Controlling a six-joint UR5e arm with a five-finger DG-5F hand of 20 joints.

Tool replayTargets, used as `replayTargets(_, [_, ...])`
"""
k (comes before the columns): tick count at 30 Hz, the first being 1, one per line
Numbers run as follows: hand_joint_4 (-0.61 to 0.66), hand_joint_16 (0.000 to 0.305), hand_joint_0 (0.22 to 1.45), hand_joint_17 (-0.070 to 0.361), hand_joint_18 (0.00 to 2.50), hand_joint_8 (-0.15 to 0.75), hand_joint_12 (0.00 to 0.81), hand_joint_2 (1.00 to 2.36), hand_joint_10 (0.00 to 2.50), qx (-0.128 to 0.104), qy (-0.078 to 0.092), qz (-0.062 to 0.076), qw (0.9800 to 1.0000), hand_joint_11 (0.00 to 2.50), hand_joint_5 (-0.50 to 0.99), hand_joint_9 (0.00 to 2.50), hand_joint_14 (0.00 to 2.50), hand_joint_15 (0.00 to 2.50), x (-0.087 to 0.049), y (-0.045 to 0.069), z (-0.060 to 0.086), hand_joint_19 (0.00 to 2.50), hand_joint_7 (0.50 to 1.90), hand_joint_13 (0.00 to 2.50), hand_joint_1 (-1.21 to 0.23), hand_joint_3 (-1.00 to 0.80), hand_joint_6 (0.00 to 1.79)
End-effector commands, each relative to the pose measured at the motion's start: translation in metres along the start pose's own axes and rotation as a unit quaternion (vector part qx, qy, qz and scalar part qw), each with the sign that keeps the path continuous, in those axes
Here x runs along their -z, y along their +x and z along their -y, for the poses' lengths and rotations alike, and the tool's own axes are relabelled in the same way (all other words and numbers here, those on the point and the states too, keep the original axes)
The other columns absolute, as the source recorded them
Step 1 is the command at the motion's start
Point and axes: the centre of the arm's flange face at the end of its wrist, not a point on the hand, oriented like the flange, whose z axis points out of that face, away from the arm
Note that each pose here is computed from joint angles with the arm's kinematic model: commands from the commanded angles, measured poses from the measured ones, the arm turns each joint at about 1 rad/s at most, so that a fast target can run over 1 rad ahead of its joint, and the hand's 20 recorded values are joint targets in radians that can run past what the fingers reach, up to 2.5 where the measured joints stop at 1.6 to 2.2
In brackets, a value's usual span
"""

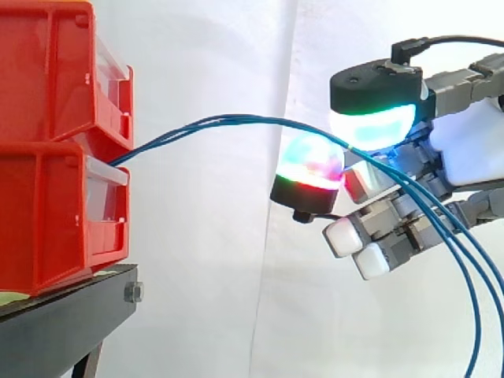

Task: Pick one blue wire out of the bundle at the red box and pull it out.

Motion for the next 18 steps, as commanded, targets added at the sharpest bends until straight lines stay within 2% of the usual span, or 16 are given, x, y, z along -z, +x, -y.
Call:
replayTargets(1, [0.27,0.067,0.67,0.150,0.53,0.257,0.385,1.00,0.02,0.000,-0.001,0.000,1.0000,0.65,-0.15,1.02,0.02,0.46,-0.0001,0.0000,-0.0001,0.56,0.75,0.76,-0.79,0.00,0.82])
replayTargets(7, [0.34,0.066,0.69,0.149,0.54,0.262,0.385,1.00,0.02,0.000,-0.001,-0.001,1.0000,0.63,-0.13,1.04,0.02,0.46,0.0001,0.0011,-0.0002,0.55,0.83,0.77,-0.79,-0.02,0.77])
replayTargets(12, [0.36,0.062,0.71,0.140,0.52,0.250,0.368,1.01,0.02,-0.001,-0.001,0.000,1.0000,0.60,-0.11,1.05,0.02,0.47,-0.0001,0.0000,-0.0001,0.58,0.98,0.77,-0.78,-0.06,0.69])
replayTargets(13, [0.38,0.061,0.71,0.138,0.51,0.244,0.365,1.01,0.02,-0.001,-0.001,0.000,1.0000,0.60,-0.08,1.06,0.02,0.47,-0.0001,0.0000,-0.0001,0.58,1.11,0.77,-0.74,-0.06,0.60])
replayTargets(18, [0.38,0.063,0.68,0.141,0.53,0.245,0.374,1.01,0.02,-0.001,-0.001,-0.001,1.0000,0.59,-0.06,1.10,0.02,0.47,0.0001,0.0011,-0.0002,0.58,1.28,0.79,-0.68,-0.07,0.50])
